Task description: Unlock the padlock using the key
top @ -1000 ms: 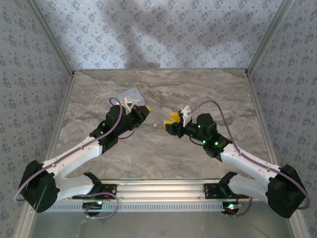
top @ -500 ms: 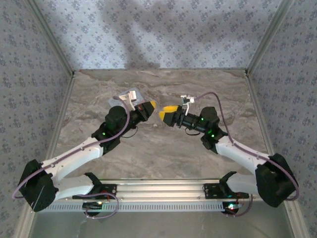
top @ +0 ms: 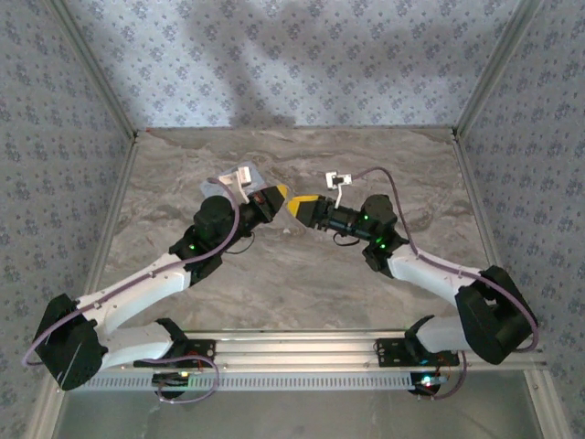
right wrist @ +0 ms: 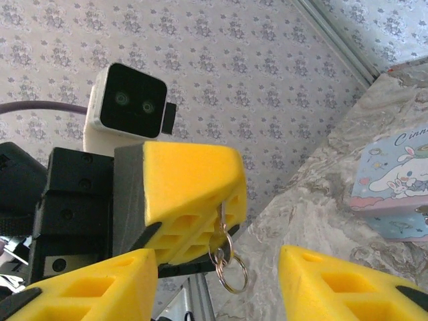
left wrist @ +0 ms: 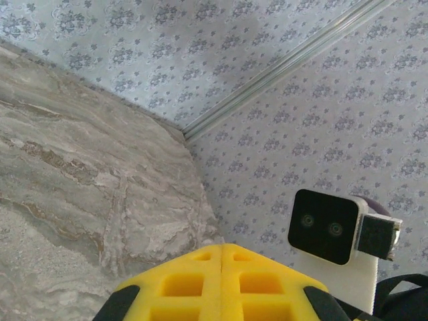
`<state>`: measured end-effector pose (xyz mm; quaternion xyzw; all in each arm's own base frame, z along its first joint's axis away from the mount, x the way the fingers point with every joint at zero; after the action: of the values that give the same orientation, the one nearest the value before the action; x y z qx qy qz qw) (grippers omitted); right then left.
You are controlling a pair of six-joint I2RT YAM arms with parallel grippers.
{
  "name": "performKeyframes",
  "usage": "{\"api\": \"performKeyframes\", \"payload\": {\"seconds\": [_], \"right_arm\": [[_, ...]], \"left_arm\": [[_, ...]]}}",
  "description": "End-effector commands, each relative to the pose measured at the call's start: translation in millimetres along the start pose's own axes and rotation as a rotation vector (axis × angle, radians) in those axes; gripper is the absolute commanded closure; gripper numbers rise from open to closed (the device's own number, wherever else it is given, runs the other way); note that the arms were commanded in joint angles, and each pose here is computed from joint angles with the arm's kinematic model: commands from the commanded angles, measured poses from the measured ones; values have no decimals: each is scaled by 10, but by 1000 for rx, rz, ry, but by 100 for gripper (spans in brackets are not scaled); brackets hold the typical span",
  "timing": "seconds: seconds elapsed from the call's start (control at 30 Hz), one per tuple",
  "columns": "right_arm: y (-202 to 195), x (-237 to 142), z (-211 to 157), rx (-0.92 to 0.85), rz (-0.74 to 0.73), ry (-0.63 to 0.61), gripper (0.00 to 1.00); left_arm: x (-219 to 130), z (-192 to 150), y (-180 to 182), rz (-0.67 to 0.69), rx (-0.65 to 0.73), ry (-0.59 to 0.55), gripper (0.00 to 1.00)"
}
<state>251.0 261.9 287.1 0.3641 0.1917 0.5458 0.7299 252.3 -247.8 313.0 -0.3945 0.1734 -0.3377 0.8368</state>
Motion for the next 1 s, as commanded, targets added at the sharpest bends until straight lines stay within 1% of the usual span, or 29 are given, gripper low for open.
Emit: {"api": "performKeyframes", "payload": {"seconds": [0.0, 0.3, 0.73, 0.87, 0.97], "right_arm": [[113, 72, 67, -1, 51, -11, 49], [80, 122, 44, 30, 45, -22, 60], [93, 149, 126, 49, 52, -56, 64], [73, 164, 122, 58, 52, -55, 67], [64, 171, 114, 61, 52, -52, 72]], "left_arm": [[-55, 156, -189, -61, 4, -70, 100], [-50, 148, -177, -62, -7, -71, 100], [-38, 122, -151, -60, -18, -64, 100], [-39, 128, -157, -62, -22, -67, 100], [-38, 129, -157, -62, -24, -68, 100]]}}
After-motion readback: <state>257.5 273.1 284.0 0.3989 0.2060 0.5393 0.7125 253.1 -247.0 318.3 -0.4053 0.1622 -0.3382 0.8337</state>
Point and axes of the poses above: each hand's point on the last joint's axis, 136 mm out from that joint toward the fingers, its own x axis out along the fingers, its own y axis along the line the jaws close on, z = x × y, the point moved 5 cm from there along -x, back along the fingers, and after that the axes turned 3 degrees about x, right-handed, at the moved point
